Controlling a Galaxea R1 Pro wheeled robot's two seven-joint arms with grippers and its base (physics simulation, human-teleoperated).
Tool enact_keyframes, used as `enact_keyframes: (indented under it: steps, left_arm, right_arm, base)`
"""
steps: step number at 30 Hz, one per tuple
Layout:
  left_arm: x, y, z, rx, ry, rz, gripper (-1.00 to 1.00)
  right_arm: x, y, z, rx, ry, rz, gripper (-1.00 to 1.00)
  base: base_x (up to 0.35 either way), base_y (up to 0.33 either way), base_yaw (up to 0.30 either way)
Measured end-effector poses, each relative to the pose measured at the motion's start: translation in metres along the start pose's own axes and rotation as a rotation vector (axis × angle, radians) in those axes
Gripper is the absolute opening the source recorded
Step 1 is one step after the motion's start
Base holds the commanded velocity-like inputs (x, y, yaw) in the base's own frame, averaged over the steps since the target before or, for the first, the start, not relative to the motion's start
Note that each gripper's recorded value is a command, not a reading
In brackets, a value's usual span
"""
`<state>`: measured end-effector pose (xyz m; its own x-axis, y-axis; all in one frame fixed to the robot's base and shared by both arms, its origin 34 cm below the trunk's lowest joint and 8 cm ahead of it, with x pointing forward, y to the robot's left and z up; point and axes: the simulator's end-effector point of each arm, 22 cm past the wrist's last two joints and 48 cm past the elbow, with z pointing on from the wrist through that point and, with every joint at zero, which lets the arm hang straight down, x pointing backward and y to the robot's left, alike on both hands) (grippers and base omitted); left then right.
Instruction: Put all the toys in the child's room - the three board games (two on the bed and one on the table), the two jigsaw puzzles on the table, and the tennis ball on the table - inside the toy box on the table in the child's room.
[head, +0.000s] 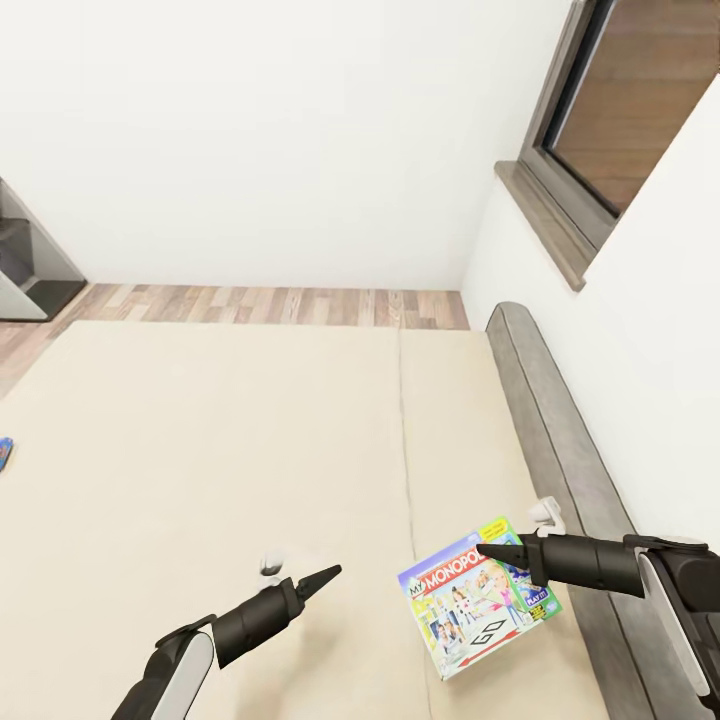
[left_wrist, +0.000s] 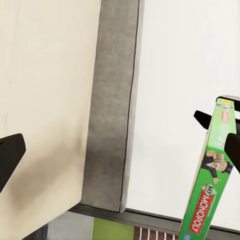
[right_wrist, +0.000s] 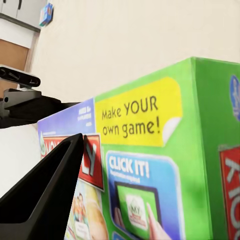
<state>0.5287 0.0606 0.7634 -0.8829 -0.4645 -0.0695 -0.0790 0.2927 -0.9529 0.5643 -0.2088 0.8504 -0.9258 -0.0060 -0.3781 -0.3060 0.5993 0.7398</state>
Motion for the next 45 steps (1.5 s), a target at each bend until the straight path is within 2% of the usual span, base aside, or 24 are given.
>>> enact_keyframes:
  steps: [45]
  left_arm:
    - [-0.002, -0.066, -0.021, 0.034, -0.020, 0.061, 1.00]
  right_arm:
    - [-0.019, 0.055, -0.042, 0.005, -0.042, -0.059, -1.00]
  base:
    - [0.000, 0.000, 0.000]
